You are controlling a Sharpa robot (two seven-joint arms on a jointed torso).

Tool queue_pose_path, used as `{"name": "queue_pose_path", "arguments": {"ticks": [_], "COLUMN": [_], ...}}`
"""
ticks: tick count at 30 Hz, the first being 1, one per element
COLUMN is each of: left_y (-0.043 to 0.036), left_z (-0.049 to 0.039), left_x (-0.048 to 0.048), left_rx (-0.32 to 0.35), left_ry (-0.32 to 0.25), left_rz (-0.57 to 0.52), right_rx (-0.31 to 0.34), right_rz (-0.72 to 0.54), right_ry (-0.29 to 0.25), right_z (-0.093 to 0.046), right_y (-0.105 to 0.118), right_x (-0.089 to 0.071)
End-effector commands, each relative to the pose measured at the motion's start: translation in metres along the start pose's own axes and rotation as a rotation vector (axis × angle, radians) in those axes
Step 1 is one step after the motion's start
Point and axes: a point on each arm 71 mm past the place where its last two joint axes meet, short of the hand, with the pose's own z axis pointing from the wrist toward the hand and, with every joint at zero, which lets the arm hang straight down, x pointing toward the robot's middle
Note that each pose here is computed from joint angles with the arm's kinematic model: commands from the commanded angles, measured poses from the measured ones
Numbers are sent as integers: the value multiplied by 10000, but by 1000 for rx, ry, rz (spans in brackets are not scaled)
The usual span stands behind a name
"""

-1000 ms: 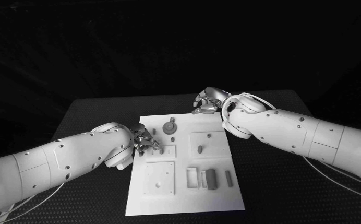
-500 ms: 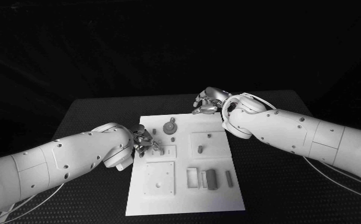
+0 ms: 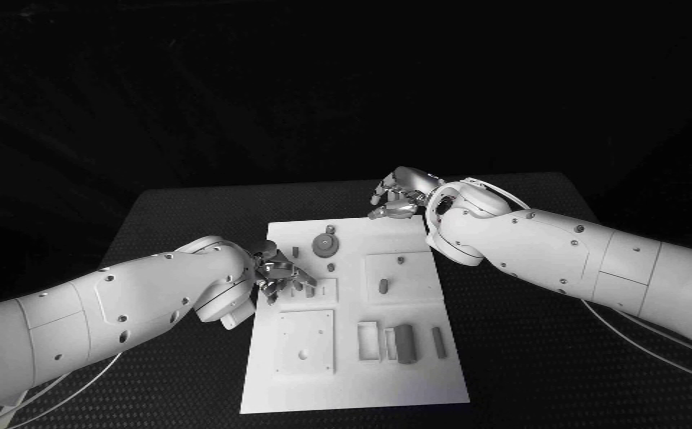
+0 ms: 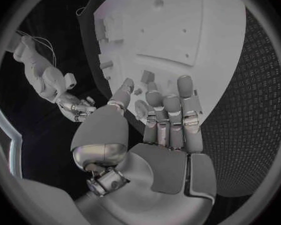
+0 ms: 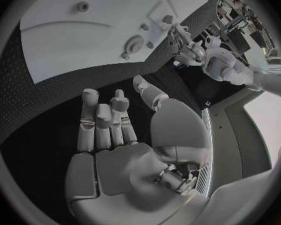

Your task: Assemble the parts on the task board

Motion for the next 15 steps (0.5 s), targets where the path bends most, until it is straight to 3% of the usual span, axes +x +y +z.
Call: {"name": "queue_pose_path", "arguments": {"ticks": [1,15], "left_y": [-17,-47], "left_z": [-8,-5], "left_x": [34,50], "left_rx": [7,-4], "left_ry": [32,-14], "left_rz": [17,130], "right_rx": [-6,-6], "right_rz": [-4,-4], "right_ry": [8,8], "right_z": [-2,-4], "right_y": [4,0], "right_x": [5,5]}}
